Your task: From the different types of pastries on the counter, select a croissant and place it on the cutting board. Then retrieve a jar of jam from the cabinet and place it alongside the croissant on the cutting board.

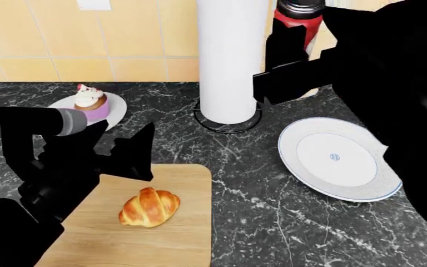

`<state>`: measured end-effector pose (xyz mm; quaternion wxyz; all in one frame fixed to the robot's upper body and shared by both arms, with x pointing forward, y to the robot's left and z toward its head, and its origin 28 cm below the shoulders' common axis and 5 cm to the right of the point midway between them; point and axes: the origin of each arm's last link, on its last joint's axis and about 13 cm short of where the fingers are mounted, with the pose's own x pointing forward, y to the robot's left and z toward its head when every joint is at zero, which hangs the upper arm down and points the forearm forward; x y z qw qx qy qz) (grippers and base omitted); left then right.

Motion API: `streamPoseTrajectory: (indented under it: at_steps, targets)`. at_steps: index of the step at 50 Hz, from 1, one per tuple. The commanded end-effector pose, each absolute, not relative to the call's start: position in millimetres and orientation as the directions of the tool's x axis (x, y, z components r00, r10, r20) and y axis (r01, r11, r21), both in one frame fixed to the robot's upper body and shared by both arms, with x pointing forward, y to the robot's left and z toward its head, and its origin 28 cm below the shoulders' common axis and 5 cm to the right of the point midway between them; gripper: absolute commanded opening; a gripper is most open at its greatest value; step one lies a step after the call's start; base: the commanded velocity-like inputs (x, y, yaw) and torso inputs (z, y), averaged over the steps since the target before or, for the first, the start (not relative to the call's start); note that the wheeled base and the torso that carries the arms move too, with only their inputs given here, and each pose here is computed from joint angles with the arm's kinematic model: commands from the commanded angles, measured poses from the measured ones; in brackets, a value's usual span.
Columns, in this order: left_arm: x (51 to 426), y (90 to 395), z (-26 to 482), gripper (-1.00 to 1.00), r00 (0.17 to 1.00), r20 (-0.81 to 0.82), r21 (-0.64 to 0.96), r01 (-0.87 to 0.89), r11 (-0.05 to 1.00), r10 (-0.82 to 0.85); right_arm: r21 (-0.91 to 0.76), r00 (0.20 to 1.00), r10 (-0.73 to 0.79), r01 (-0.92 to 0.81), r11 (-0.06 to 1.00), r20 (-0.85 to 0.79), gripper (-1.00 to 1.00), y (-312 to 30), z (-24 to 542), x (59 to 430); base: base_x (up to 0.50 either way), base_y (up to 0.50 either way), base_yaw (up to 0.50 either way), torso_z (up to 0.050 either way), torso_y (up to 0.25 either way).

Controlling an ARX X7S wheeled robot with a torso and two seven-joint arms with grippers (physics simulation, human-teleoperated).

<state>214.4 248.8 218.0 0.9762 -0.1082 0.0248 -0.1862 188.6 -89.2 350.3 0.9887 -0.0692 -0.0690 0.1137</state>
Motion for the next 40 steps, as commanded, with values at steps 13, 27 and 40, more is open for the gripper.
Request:
streamPoseTrajectory:
  at_steps: [13, 27, 40]
  targets:
    - [204, 259, 230, 1.0, 0.932, 0.053, -0.23, 0.36, 0.904, -0.358, -0.128, 0.946, 0.324, -0.321, 0.938, 0.003, -1.0, -85, 301, 193, 0.0, 0.0, 0.0, 0.0, 0.001]
    - [203, 266, 238, 1.0, 0.942, 0.087, -0.241, 0.336, 0.91, -0.325, -0.09, 0.893, 0.444, -0.449, 0.889, -0.073, -1.0, -68, 261, 197, 0.0, 0.0, 0.0, 0.001, 0.0]
    - [209, 264, 233, 1.0, 0.946, 0.071, -0.246, 0.324, 0.913, -0.317, -0.06, 0.818, 0.567, -0.573, 0.817, -0.097, -1.0, -59, 232, 172, 0.0, 0.0, 0.0, 0.0, 0.001]
